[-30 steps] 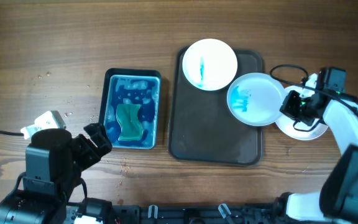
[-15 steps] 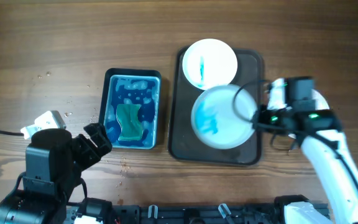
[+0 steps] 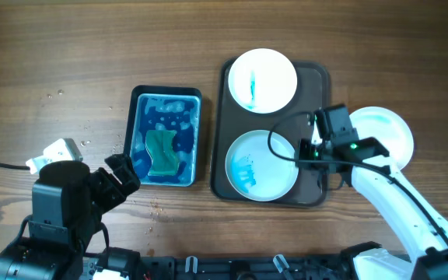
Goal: Clean dirty plates on tray and stack at the side
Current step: 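Grasp the blue-stained plate rim on the tray with the right gripper, then grasp the green sponge in the water tray with the left gripper and lift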
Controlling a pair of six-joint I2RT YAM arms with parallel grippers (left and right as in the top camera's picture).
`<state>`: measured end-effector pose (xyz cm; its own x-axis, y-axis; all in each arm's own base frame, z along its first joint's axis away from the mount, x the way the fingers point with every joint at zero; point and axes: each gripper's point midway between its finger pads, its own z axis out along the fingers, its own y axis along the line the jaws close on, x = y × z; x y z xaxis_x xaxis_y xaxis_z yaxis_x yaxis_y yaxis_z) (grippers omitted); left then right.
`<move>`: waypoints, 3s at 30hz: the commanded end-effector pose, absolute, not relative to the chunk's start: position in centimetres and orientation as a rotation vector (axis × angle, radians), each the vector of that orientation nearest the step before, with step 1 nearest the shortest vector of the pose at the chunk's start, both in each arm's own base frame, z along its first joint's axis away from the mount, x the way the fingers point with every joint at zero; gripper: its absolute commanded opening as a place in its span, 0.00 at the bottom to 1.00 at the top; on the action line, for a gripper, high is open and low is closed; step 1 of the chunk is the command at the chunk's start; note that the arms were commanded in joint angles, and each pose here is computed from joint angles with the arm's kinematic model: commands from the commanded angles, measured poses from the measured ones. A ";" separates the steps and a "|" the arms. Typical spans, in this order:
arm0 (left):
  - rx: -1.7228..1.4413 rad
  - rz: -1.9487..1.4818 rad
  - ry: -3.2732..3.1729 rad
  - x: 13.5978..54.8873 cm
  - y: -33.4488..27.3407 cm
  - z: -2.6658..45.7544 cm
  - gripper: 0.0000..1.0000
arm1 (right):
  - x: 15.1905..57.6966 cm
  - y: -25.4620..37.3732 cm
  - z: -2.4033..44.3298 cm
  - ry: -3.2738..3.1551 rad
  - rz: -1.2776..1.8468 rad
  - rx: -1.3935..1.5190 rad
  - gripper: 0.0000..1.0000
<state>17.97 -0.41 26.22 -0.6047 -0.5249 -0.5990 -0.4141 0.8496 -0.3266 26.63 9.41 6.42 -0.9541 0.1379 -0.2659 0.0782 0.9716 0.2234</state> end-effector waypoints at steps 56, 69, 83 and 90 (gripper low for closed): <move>-0.645 0.156 3.190 24.8 -6.4 1.4 0.40 | 27.0 16.0 15.2 2.617 0.508 -0.166 0.49; -0.675 0.069 3.086 28.0 -6.4 4.3 0.31 | 27.0 16.0 15.2 2.617 0.507 -0.167 0.49; -0.518 0.132 2.962 30.3 -4.7 -0.3 0.47 | 27.0 16.0 15.2 2.617 0.503 -0.165 0.49; -0.530 0.113 2.938 31.7 -4.8 0.3 0.04 | 27.0 16.0 15.2 2.618 0.503 -0.165 0.49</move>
